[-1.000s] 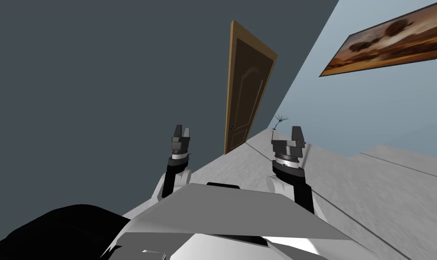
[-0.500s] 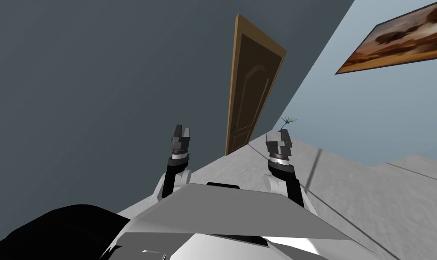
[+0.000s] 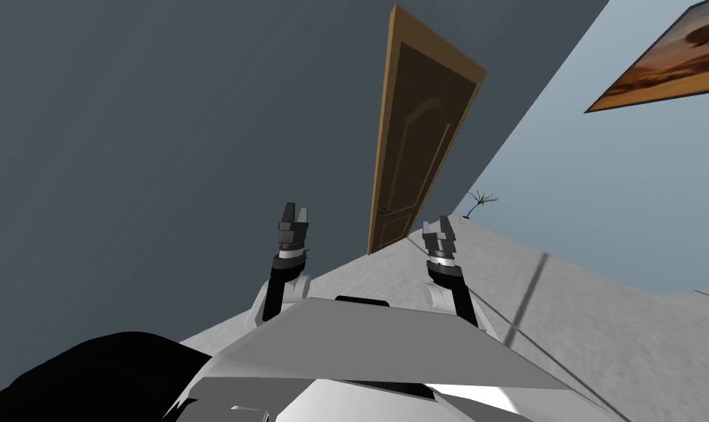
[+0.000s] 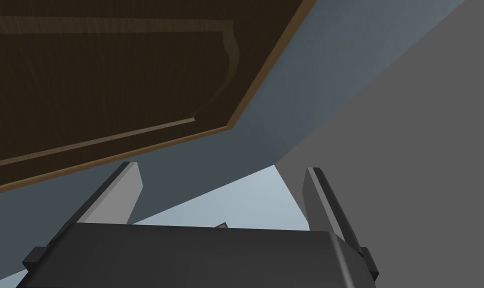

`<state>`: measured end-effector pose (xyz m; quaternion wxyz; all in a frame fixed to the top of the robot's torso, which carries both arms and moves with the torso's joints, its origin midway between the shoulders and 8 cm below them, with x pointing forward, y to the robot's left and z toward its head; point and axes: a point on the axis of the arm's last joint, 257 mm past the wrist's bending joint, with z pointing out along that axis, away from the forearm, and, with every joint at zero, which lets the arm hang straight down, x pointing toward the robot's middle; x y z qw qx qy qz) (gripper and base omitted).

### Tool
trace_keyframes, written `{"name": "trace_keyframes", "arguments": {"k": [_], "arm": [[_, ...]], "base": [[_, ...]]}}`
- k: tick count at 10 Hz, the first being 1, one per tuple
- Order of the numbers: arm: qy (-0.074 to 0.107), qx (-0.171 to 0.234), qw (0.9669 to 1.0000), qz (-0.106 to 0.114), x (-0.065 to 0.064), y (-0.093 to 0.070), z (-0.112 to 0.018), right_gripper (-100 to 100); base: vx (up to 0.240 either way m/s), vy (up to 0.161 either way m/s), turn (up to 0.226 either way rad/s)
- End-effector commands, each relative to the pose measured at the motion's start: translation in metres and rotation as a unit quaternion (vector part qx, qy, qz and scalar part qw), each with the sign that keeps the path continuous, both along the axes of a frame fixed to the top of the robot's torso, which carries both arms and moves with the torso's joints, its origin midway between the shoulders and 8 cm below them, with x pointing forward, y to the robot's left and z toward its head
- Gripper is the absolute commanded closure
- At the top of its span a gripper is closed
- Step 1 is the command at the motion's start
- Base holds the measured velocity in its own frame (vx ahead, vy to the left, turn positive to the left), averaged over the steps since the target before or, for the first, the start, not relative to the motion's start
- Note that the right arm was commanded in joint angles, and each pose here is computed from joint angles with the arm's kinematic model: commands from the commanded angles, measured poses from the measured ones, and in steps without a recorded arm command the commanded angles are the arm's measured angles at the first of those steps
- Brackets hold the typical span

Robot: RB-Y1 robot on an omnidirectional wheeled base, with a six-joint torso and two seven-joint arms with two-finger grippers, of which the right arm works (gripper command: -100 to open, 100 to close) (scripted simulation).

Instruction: Pull the door open

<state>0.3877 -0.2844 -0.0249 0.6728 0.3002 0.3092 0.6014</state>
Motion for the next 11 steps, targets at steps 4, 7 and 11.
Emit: {"name": "trace_keyframes", "arguments": {"k": [4, 7, 11], "arm": [[0.040, 0.002, 0.9991, 0.017, 0.022, 0.000, -0.040, -100], [0.061, 0.002, 0.9978, 0.027, 0.035, -0.001, -0.064, -100], [0.088, 0.002, 0.9955, 0.035, 0.047, -0.003, -0.093, -100]], "base": [[0.047, -0.052, 0.118], [0.060, -0.073, 0.116], [0.040, -0.050, 0.099]]}}
